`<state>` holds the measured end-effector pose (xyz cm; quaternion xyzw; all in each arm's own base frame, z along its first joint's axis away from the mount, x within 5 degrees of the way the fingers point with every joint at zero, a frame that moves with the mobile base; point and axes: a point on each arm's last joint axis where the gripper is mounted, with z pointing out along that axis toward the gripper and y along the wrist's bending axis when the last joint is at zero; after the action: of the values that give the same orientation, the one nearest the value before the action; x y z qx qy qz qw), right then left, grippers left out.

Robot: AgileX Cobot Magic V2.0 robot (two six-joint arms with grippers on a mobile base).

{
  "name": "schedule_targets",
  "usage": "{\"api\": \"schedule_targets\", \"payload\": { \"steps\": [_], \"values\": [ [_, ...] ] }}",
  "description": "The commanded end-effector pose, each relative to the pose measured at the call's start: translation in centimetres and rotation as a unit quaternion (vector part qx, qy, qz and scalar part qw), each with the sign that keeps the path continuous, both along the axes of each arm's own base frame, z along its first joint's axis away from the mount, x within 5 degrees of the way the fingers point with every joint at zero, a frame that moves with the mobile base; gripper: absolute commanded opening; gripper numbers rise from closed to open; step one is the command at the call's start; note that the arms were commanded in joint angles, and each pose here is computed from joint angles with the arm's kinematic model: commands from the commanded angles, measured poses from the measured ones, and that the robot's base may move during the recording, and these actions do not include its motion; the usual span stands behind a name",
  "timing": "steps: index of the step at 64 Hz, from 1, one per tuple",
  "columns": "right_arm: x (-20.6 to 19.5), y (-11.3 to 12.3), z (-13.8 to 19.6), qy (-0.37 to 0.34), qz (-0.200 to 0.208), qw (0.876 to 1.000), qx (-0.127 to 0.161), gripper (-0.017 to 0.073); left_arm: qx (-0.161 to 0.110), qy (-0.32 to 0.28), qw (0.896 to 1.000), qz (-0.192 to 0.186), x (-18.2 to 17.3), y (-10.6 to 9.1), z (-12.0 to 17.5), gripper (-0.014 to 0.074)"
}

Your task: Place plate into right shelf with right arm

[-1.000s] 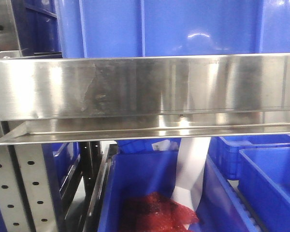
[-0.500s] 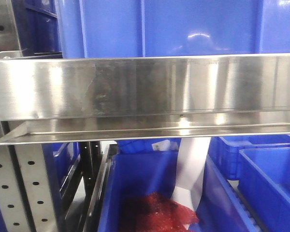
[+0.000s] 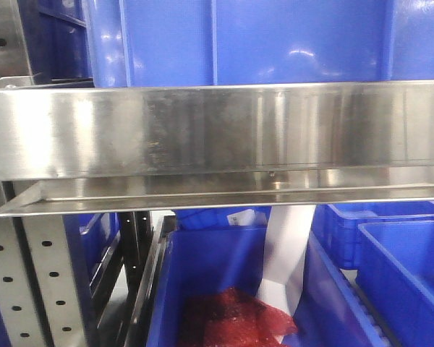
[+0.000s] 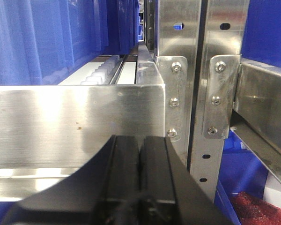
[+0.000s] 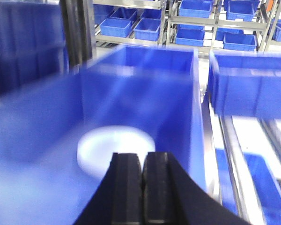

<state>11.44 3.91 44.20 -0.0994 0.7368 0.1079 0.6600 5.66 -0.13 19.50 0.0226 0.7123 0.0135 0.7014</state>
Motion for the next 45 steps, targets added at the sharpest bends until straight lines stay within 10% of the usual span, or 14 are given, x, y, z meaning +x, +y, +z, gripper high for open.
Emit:
{"api": "schedule_targets", "payload": {
  "steps": [1, 45],
  "values": [
    [-2.6, -1.0, -0.8, -0.068, 0.012, 0.997, 0.018, 0.005, -0.003, -0.042, 0.999, 0.008, -0.1, 0.1, 0.5, -0.0047],
    [-7.3, -3.2, -8.6, -0.069, 0.009, 0.997, 0.018, 0.005, -0.003, -0.042, 0.999, 0.008, -0.1, 0.1, 0.5, -0.0047]
  ]
}}
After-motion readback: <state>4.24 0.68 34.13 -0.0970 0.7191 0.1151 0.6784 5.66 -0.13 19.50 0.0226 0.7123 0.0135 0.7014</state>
